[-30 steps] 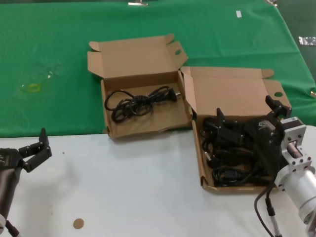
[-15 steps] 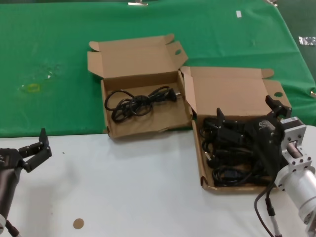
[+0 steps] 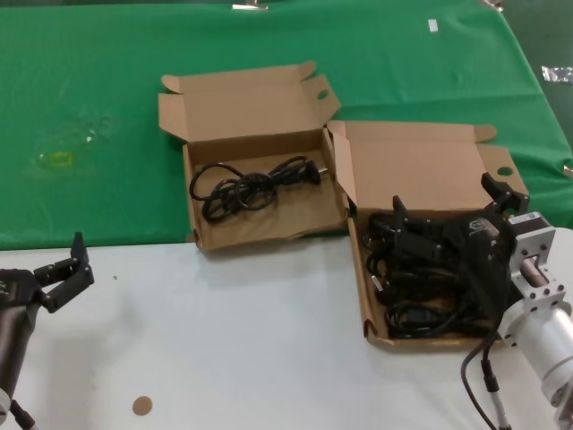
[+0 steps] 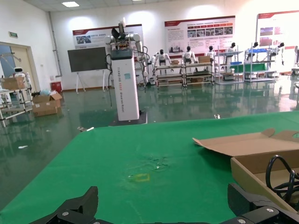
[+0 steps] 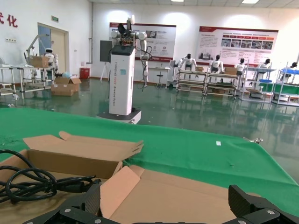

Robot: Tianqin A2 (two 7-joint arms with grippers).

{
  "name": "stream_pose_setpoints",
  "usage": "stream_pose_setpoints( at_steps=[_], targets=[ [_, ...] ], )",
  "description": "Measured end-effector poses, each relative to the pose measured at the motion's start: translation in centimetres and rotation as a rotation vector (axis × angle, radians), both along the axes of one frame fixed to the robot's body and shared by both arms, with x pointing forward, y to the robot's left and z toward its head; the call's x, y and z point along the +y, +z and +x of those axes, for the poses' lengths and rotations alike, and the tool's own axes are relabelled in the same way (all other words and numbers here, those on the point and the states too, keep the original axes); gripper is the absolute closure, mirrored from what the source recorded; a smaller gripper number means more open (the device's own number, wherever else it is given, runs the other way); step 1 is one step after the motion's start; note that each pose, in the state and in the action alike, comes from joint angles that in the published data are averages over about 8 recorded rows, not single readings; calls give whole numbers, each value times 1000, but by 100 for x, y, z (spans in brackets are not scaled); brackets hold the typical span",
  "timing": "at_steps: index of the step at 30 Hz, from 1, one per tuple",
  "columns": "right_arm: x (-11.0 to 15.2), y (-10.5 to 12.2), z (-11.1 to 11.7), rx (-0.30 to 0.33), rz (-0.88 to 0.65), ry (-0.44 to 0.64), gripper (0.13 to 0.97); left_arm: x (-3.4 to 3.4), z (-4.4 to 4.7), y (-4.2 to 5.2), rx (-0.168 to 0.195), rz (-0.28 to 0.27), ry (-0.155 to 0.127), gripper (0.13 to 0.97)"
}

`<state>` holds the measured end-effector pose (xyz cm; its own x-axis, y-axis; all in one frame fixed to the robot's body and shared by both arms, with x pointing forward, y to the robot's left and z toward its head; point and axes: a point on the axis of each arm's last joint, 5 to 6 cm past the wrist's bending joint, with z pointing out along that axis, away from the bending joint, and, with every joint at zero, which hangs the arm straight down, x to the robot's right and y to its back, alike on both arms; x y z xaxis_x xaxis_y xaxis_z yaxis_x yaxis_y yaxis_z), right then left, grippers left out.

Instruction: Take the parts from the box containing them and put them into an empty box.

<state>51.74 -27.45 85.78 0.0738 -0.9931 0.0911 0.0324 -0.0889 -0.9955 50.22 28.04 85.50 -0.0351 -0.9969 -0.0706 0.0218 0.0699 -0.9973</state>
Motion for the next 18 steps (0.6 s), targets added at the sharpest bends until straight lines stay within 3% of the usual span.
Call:
stream_pose_setpoints(
  at_steps=[18],
  targets=[
    [0, 0, 0, 0, 0, 0, 130, 0, 0, 0, 0, 0, 0, 132]
  ],
)
